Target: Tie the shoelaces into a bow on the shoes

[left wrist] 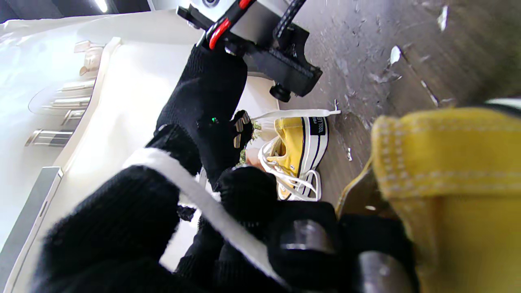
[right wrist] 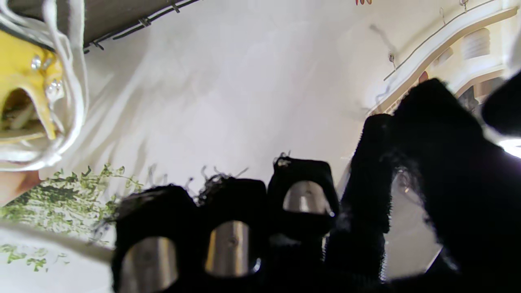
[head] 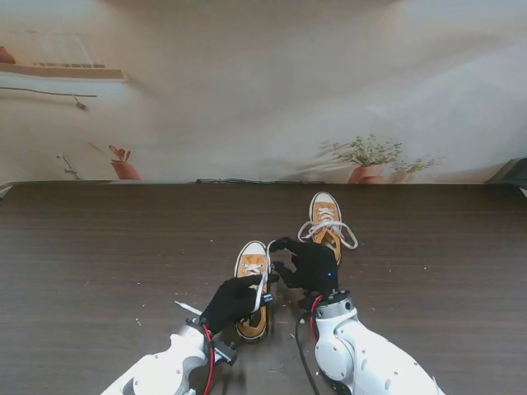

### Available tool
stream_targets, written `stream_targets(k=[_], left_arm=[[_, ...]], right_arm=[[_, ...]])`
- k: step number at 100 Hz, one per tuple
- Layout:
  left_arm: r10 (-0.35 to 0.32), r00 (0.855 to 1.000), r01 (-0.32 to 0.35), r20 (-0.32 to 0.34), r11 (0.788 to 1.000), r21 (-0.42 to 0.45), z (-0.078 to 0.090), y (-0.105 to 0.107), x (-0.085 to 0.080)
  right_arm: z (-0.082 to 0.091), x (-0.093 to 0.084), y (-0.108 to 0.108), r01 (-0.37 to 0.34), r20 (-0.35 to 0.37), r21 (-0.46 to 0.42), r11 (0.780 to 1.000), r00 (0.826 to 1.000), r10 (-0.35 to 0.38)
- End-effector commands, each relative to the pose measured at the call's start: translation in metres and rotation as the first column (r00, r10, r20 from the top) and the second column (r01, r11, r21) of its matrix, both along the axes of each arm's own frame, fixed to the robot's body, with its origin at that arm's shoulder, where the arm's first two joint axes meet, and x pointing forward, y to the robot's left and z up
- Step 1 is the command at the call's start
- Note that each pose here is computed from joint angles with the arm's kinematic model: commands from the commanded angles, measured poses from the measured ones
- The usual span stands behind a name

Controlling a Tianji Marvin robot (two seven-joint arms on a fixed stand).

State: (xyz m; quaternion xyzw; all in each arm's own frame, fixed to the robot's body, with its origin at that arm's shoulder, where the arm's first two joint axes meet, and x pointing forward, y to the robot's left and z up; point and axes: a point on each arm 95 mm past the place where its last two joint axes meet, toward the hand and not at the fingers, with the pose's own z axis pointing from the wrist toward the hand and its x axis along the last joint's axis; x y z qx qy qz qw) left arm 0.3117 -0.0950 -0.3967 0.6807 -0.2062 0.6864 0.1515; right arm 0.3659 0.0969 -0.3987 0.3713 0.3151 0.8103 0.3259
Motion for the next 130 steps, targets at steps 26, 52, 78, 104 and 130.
stream_targets(k=[26,52,78,104,130], left_arm=[[-0.031,0.999,0.031,-0.027,0.999,0.015,-0.001,-0.010,-0.002],[-0.043,0.999,0.044,-0.023,0.999,0.016,0.001,-0.014,-0.003],[-0.053,0.999,0.053,-0.012,0.998,0.022,0.006,-0.013,-0.005],[-0.090,0.996,0.090,-0.001,0.995,0.030,0.012,-0.014,-0.011],[-0.101,0.995,0.102,-0.010,0.993,0.053,0.012,-0.013,-0.012]], right_arm=[[0.001,-0.007,0.014,-0.021,-0.093,0.086,0.996,0.995,0.029],[0.000,-0.009,0.017,-0.032,-0.120,0.119,0.992,0.992,0.047],[-0.001,-0.009,0.019,-0.037,-0.150,0.130,0.991,0.987,0.056],[-0.005,-0.006,0.018,-0.030,-0.151,0.094,0.995,0.988,0.044],[-0.007,-0.004,0.021,-0.039,-0.137,0.057,0.998,0.989,0.046]])
